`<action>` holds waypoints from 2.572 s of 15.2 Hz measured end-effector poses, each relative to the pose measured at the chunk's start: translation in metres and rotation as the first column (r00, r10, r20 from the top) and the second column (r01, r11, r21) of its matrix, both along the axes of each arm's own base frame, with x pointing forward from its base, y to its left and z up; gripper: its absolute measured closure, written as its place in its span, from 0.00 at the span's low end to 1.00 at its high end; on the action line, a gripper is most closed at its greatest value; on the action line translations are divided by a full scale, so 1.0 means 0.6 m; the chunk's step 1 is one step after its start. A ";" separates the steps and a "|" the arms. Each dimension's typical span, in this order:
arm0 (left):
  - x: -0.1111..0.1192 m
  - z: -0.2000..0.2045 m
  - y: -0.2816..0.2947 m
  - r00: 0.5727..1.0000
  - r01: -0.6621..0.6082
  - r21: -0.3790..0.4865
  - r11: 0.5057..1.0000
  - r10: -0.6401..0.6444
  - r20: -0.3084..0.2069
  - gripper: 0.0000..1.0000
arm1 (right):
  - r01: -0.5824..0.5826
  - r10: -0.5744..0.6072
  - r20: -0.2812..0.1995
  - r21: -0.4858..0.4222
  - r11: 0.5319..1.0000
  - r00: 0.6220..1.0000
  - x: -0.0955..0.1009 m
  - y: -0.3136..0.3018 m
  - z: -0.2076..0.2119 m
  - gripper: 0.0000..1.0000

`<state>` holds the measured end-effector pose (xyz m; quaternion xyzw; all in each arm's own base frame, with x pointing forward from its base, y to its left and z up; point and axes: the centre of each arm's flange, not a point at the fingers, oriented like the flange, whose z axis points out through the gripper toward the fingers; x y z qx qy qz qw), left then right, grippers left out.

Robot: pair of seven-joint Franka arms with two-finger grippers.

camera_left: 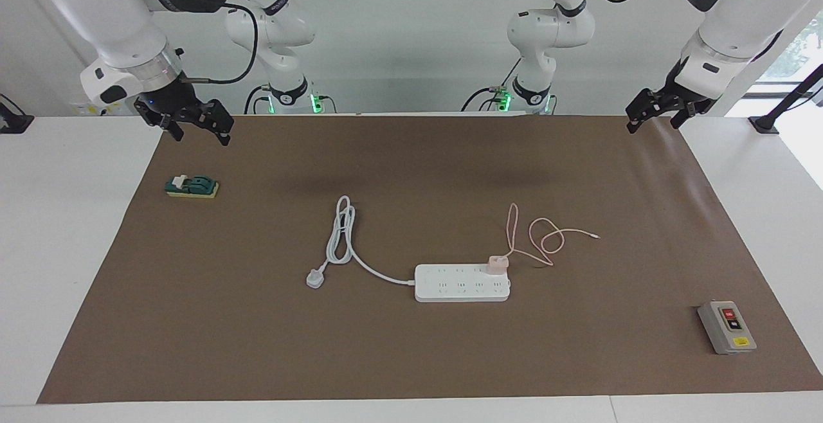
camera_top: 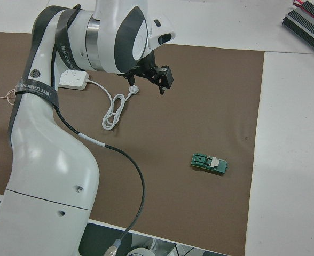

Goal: Plug charger into power strip

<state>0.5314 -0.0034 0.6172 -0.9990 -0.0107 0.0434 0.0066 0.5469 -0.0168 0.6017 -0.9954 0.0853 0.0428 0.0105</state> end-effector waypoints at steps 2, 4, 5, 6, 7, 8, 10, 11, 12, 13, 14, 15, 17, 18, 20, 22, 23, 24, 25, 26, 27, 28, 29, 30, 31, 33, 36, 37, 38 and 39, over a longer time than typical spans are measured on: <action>0.000 0.001 -0.001 0.999 0.033 -0.004 0.999 -0.033 0.002 0.00 | 0.000 0.000 0.000 0.000 1.000 1.000 0.000 0.000 0.000 0.00; 0.002 0.004 -0.002 0.997 0.076 -0.011 0.997 -0.076 0.013 0.00 | 0.000 0.000 0.000 0.000 1.000 1.000 0.000 0.000 0.000 0.00; 0.004 0.006 -0.004 0.996 0.087 -0.018 0.996 -0.087 0.026 0.00 | 0.000 0.000 0.000 0.000 1.000 1.000 0.000 0.000 0.000 0.00; 0.007 0.009 -0.007 0.995 0.096 -0.029 0.995 -0.094 0.039 0.00 | 0.000 0.000 0.000 0.000 1.000 1.000 0.000 0.000 0.000 0.00; 0.009 0.011 -0.010 0.994 0.100 -0.041 0.994 -0.098 0.056 0.00 | 0.000 0.000 0.000 0.000 1.000 1.000 0.000 0.000 0.000 0.00; 0.013 0.014 -0.013 0.992 0.104 -0.051 0.993 -0.100 0.075 0.00 | 0.000 0.000 0.000 0.000 1.000 1.000 0.000 0.000 0.000 0.00; 0.018 0.016 -0.018 0.990 0.110 -0.059 0.992 -0.104 0.100 0.00 | 0.000 0.000 0.000 0.000 1.000 1.000 0.000 0.000 0.000 0.00; 0.019 0.016 -0.024 0.989 0.117 -0.062 0.991 -0.111 0.101 0.00 | 0.000 0.000 0.000 0.000 1.000 1.000 0.000 0.000 0.000 0.00; 0.019 0.015 -0.033 0.988 0.127 -0.064 0.990 -0.120 0.100 0.00 | 0.000 0.000 0.000 0.000 1.000 1.000 0.000 0.000 0.000 0.00; 0.018 0.014 -0.042 0.987 0.137 -0.065 0.989 -0.130 0.096 0.00 | 0.000 0.000 0.000 0.000 1.000 1.000 0.000 0.000 0.000 0.00; 0.016 0.012 -0.048 0.987 0.143 -0.065 0.988 -0.137 0.087 0.00 | 0.000 0.000 0.000 0.000 1.000 1.000 0.000 0.000 0.000 0.00; 0.014 0.009 -0.051 0.987 0.146 -0.067 0.987 -0.141 0.072 0.00 | 0.000 0.000 0.000 0.000 1.000 1.000 0.000 0.000 0.000 0.00; 0.007 0.005 -0.048 0.989 0.143 -0.070 0.987 -0.141 0.037 0.00 | 0.000 0.000 0.000 0.000 1.000 1.000 0.000 0.000 0.000 0.00; 0.005 0.003 -0.046 0.990 0.141 -0.071 0.988 -0.139 0.025 0.00 | 0.000 0.000 0.000 0.000 1.000 1.000 0.000 0.000 0.000 0.00; 0.002 0.001 -0.043 0.991 0.137 -0.070 0.988 -0.137 0.008 0.00 | 0.000 0.000 0.000 0.000 1.000 1.000 0.000 0.000 0.000 0.00; 0.001 0.000 -0.040 0.991 0.136 -0.060 0.989 -0.136 0.000 0.00 | 0.000 0.000 0.000 0.000 1.000 1.000 0.000 0.000 0.000 0.00; 0.001 -0.001 -0.039 0.991 0.136 -0.057 0.989 -0.136 -0.002 0.00 | 0.000 0.000 0.000 0.000 1.000 1.000 0.000 0.000 0.000 0.00; 0.000 -0.001 -0.039 0.991 0.136 -0.055 0.989 -0.136 -0.003 0.00 | 0.000 0.000 0.000 0.000 1.000 1.000 0.000 0.000 0.000 0.00; 0.000 -0.001 -0.039 0.991 0.136 -0.054 0.989 -0.136 -0.004 0.00 | 0.000 0.000 0.000 0.000 1.000 1.000 0.000 0.000 0.000 0.00; 0.000 -0.001 -0.038 0.991 0.136 -0.054 0.989 -0.136 -0.005 0.00 | 0.000 0.000 0.000 0.000 1.000 1.000 0.000 0.000 0.000 0.00; 0.000 -0.001 -0.038 0.991 0.136 -0.053 0.989 -0.136 -0.005 0.00 | 0.000 0.000 0.000 0.000 1.000 1.000 0.000 0.000 0.000 0.00; 0.000 -0.001 -0.038 0.991 0.136 -0.053 0.989 -0.136 -0.006 0.00 | 0.000 0.000 0.000 0.000 1.000 1.000 0.000 0.000 0.000 0.00; 0.000 -0.001 -0.038 0.991 0.136 -0.053 0.989 -0.136 -0.007 0.00 | 0.000 0.000 0.000 0.000 1.000 1.000 0.000 0.000 0.000 0.00; 0.000 -0.001 -0.038 0.991 0.136 -0.053 0.989 -0.136 -0.008 0.00 | 0.000 0.000 0.000 0.000 1.000 1.000 0.000 0.000 0.000 0.00; -0.001 -0.001 -0.038 0.991 0.136 -0.053 0.989 -0.136 -0.010 0.00 | 0.000 0.000 0.000 0.000 1.000 1.000 0.000 0.000 0.000 0.00; -0.001 -0.001 -0.037 0.991 0.134 -0.053 0.990 -0.135 -0.011 0.00 | 0.000 0.000 0.000 0.000 1.000 1.000 0.000 0.000 0.000 0.00; -0.001 -0.001 -0.033 0.991 0.129 -0.053 0.990 -0.130 -0.011 0.00 | 0.000 0.000 0.000 0.000 1.000 1.000 0.000 0.000 0.000 0.00; -0.001 -0.001 -0.033 0.992 0.129 -0.053 0.990 -0.129 -0.011 0.00 | 0.000 0.000 0.000 0.000 1.000 1.000 0.000 0.000 0.000 0.00; -0.001 -0.001 -0.032 0.992 0.129 -0.053 0.990 -0.129 -0.011 0.00 | 0.000 0.000 0.000 0.000 1.000 1.000 0.000 0.000 0.000 0.00; -0.001 -0.001 -0.032 0.992 0.129 -0.053 0.990 -0.129 -0.011 0.00 | 0.000 0.000 0.000 0.000 1.000 1.000 0.000 0.000 0.000 0.00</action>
